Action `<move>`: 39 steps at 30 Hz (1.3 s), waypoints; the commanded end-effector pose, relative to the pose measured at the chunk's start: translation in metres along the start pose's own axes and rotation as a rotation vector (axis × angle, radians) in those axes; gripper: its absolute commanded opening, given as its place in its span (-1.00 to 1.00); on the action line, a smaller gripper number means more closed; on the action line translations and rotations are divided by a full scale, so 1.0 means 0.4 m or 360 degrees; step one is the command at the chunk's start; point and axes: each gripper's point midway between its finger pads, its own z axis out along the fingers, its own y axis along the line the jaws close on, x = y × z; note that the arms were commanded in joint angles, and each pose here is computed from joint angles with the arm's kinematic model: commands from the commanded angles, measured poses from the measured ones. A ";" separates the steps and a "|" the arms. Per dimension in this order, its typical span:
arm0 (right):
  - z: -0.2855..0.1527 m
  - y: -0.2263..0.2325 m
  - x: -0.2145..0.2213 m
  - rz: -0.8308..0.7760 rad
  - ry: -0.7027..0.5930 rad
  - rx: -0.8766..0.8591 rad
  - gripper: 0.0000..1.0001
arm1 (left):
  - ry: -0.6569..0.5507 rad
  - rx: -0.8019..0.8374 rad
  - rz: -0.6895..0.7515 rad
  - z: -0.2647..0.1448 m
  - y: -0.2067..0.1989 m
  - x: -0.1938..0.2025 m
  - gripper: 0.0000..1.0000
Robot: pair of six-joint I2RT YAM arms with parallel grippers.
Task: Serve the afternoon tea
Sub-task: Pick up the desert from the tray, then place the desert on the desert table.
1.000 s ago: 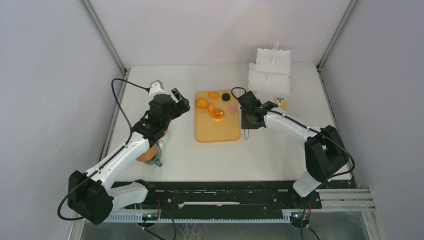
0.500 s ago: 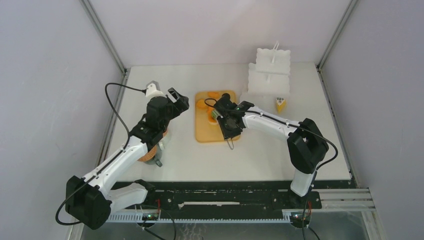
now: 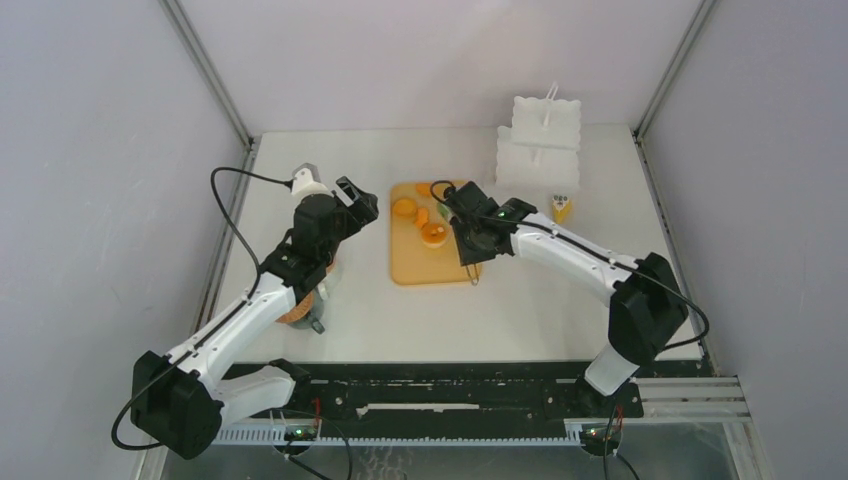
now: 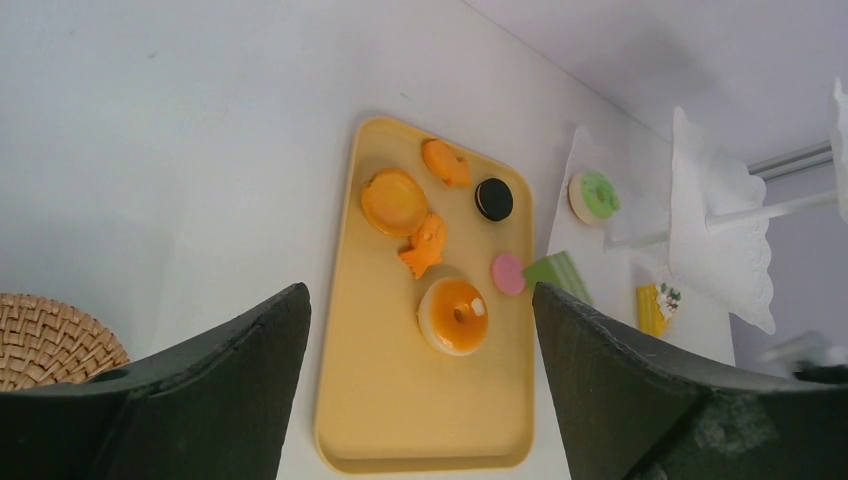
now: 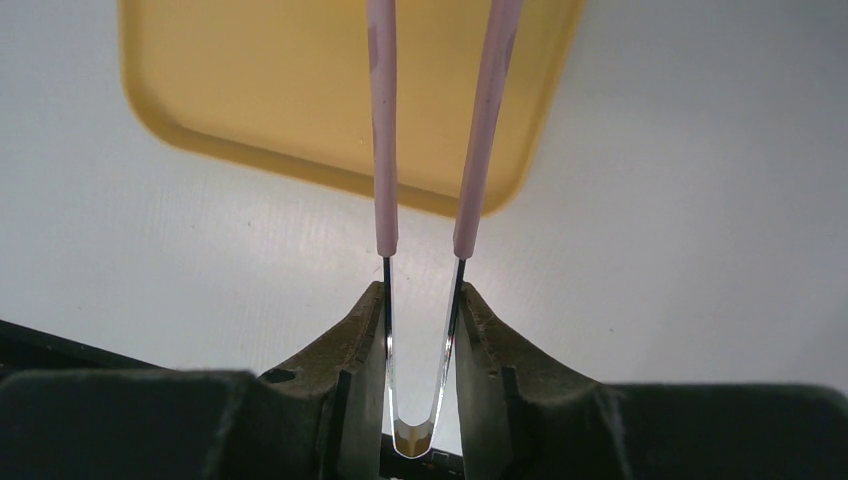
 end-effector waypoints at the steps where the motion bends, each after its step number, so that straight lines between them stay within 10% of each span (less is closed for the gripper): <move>1: -0.066 -0.032 -0.090 0.0148 -0.0270 0.0016 -0.39 | -0.0031 0.0052 -0.0021 -0.002 -0.022 -0.020 0.72; 39: 0.181 -0.286 -0.083 0.0532 -0.0019 0.0223 -0.24 | 0.0062 -0.0030 0.0138 0.038 -0.013 0.001 0.73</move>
